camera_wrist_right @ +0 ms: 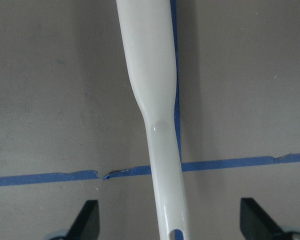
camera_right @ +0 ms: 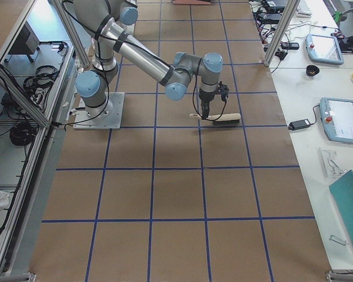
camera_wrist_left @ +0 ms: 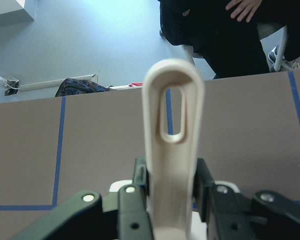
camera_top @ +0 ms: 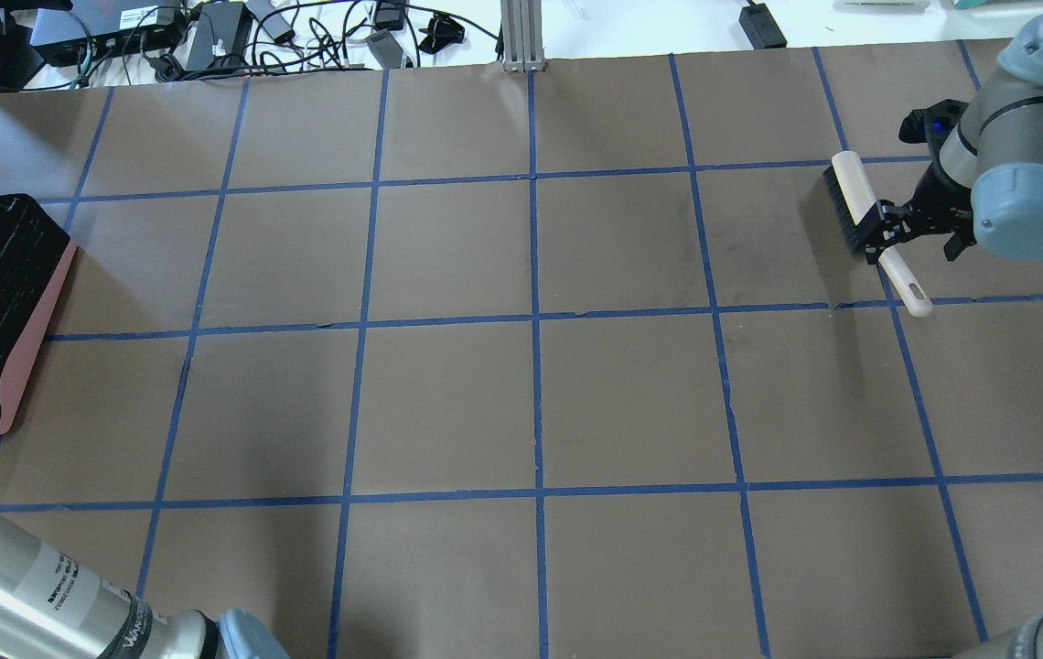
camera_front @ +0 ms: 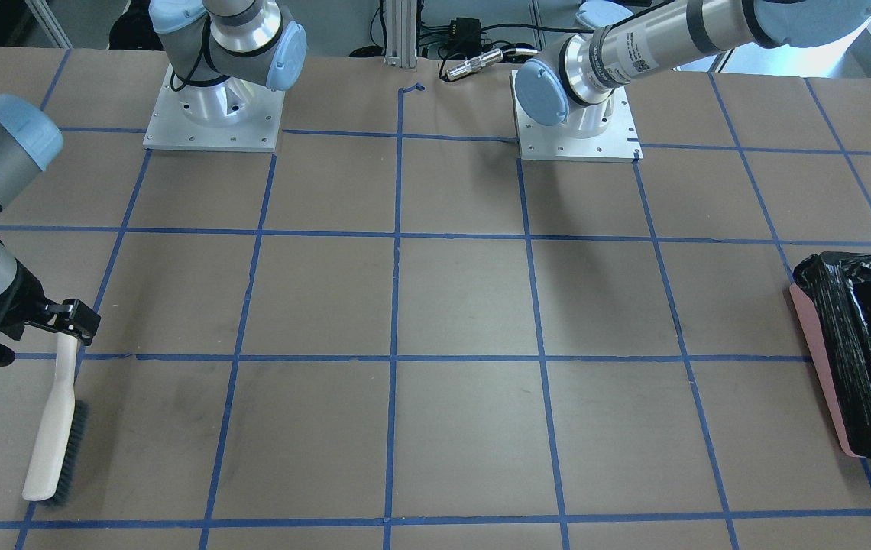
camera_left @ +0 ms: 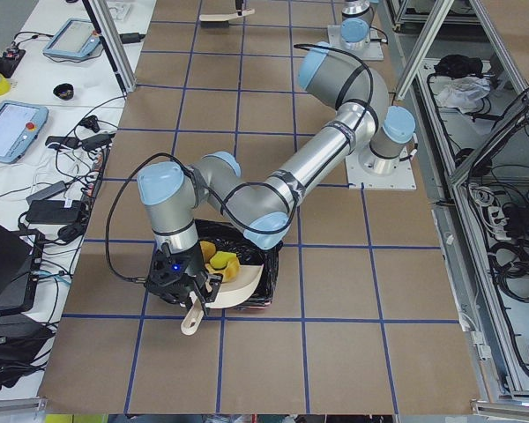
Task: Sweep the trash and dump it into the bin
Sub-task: 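Lower the brush to the table and release it with the right gripper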
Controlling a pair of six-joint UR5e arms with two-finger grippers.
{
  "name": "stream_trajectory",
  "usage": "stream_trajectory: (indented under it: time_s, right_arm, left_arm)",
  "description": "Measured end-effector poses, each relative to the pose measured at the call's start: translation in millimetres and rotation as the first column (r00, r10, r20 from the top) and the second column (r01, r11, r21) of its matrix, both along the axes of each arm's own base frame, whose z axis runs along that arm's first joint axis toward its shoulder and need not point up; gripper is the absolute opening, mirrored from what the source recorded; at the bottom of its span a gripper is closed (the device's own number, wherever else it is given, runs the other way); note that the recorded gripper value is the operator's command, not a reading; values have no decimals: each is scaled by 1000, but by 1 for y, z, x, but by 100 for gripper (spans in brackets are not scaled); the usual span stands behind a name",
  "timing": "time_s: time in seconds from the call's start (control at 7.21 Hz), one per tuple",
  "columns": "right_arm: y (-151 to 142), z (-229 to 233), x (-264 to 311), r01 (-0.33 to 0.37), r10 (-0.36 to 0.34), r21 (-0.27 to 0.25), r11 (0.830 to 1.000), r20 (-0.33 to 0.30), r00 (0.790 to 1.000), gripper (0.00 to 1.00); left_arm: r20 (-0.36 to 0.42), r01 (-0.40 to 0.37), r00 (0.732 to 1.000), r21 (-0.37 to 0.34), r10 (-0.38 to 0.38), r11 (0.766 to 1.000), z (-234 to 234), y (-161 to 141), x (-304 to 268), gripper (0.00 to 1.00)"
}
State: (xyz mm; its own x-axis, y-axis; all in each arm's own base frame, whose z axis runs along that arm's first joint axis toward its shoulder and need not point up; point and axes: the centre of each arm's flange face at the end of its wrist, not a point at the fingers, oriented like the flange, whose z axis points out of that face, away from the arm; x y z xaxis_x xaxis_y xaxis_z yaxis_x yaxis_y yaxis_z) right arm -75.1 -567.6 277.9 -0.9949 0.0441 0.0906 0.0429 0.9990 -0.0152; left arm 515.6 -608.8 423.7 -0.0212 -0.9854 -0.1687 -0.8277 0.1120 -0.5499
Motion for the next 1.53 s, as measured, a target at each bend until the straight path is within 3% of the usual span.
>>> stream_trajectory:
  time_s: [0.28,0.69,0.97,1.25,1.53]
  right_arm:
    - [5,44,5,-4,4,-38,999,-7,1000,100]
    - [8,142,28,-19,20,-18,1000,26,999,100]
    - [27,182,87,-8,9,-25,1000,39,999,100]
    - [52,205,140,-14,17,-27,1000,81,997,100]
    - [68,216,163,11,-8,-26,1000,117,993,100]
  left_arm:
    - [49,16,999,-17,-15,1000,-28,3,-12,0]
    - [60,46,997,-12,-45,999,-2,8,-18,0]
    - [-4,71,997,16,-71,997,37,6,-20,0]
    - [-90,119,989,-20,-121,993,54,2,-35,0]
    - [-209,178,961,-39,-183,983,53,-16,-74,0]
